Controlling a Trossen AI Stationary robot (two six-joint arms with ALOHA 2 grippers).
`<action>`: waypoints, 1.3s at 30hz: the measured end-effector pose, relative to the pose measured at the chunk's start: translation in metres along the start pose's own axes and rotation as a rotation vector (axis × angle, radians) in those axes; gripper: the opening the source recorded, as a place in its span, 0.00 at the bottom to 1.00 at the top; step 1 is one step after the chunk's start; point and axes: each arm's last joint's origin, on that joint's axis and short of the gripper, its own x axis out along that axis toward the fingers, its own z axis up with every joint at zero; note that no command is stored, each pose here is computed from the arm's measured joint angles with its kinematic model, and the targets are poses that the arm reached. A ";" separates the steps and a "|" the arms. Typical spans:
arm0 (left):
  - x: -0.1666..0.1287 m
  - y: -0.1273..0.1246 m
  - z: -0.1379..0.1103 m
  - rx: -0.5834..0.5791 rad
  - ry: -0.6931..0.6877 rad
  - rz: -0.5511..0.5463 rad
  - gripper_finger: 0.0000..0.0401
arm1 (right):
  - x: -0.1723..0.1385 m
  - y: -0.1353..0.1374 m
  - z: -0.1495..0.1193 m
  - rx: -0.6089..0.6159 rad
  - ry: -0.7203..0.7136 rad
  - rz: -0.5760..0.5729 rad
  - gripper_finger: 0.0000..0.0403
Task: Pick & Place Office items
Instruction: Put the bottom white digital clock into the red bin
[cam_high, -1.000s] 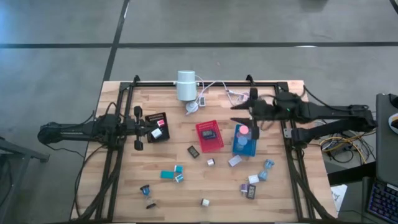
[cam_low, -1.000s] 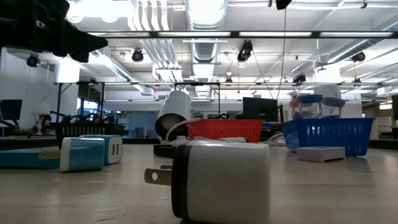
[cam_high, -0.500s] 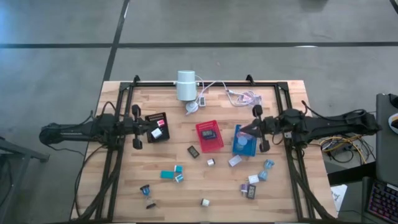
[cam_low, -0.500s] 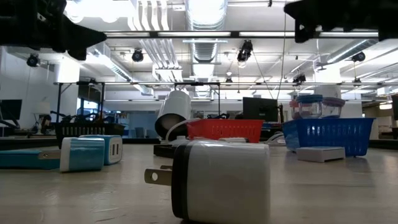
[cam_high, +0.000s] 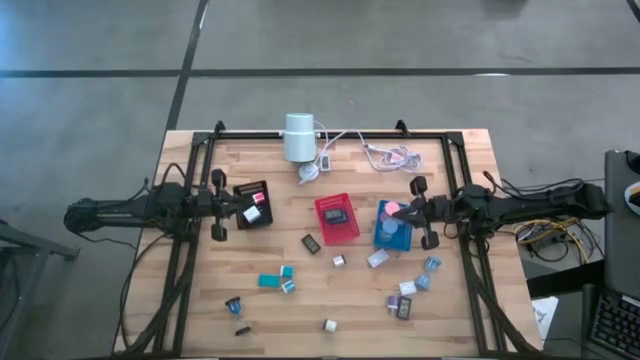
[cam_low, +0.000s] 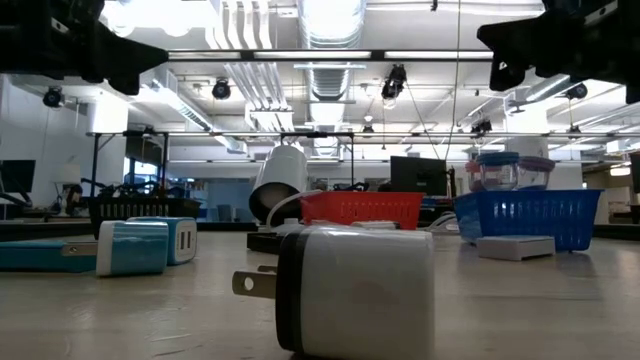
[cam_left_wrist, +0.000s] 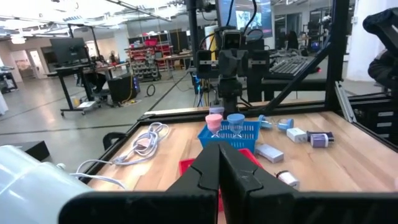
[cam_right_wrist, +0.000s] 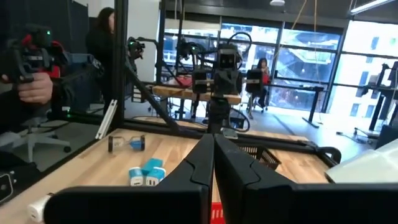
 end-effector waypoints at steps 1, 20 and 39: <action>0.000 0.000 0.000 -0.001 -0.001 -0.001 0.01 | 0.000 0.000 0.000 0.000 -0.002 0.000 0.02; -0.001 0.000 -0.004 -0.010 0.044 0.001 0.01 | -0.026 0.004 -0.006 -0.014 -0.120 -0.008 0.02; -0.001 0.000 -0.003 -0.010 0.033 0.002 0.01 | -0.027 0.004 -0.011 -0.013 -0.057 -0.008 0.02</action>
